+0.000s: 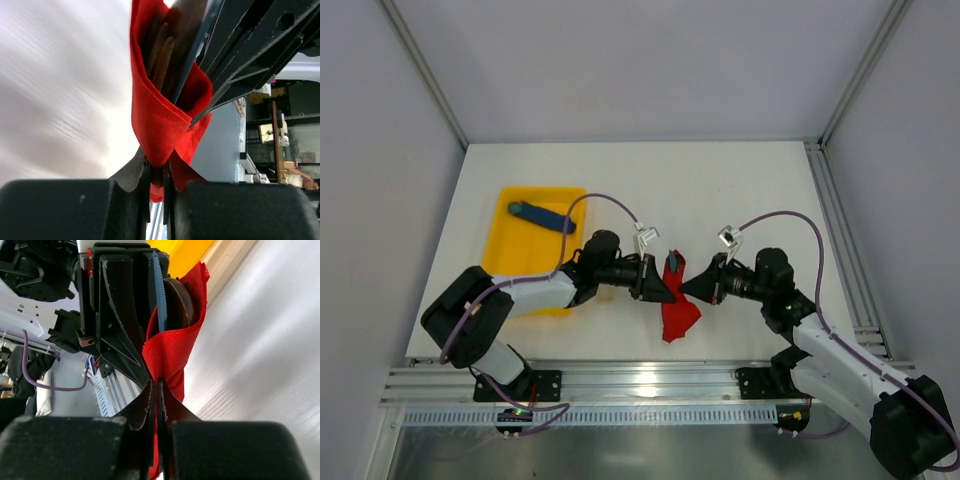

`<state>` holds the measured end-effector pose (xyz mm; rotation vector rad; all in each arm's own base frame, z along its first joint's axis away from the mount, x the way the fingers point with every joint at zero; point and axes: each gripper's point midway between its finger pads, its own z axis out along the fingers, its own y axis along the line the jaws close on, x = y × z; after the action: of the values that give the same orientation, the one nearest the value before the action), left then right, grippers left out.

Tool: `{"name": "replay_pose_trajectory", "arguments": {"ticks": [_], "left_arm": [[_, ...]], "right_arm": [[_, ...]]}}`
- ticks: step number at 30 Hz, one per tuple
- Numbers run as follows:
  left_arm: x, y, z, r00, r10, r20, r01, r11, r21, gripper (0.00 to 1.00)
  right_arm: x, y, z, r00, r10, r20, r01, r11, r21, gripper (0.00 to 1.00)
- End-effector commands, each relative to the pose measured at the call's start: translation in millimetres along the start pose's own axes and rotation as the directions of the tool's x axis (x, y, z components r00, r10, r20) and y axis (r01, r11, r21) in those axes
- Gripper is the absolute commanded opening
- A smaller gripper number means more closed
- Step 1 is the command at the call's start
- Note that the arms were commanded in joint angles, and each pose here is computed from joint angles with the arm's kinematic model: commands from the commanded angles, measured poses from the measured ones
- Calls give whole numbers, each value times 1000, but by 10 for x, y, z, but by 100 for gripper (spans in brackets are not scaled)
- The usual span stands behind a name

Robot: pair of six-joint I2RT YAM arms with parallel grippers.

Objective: Place the utensils on the paper napkin and roll it up
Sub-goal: Pick up the utensils from the center of the board, then roll the napkin.

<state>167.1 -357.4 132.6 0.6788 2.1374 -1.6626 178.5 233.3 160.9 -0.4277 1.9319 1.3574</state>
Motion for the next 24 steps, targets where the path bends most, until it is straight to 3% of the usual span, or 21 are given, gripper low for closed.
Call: {"name": "replay_pose_trajectory", "arguments": {"ticks": [1,4,5,6,8,14,24], "left_arm": [[-235,-51,0,998,45,45,-43,998,-44,7],[-292,72,-23,997,31,71,-22,991,-134,0],[-320,95,-25,997,23,71,-11,987,-163,0],[-342,137,-36,997,15,78,0,981,-192,0],[-428,165,-42,995,14,102,10,973,-229,0],[-608,193,-76,987,17,161,31,956,-291,0],[-751,-93,-155,976,42,216,9,973,-232,0]], "right_arm": [[-131,-4,-57,1000,-27,8,26,997,75,13],[-272,-33,-203,999,-25,32,18,979,203,32],[-437,-26,-261,996,-35,80,14,966,258,43],[-487,-15,-314,995,-33,98,3,958,285,45],[-491,9,-410,995,-14,97,-18,946,325,46],[-390,326,-290,998,0,55,-11,980,199,44],[-122,85,-17,997,-77,-18,78,941,330,46]]}}
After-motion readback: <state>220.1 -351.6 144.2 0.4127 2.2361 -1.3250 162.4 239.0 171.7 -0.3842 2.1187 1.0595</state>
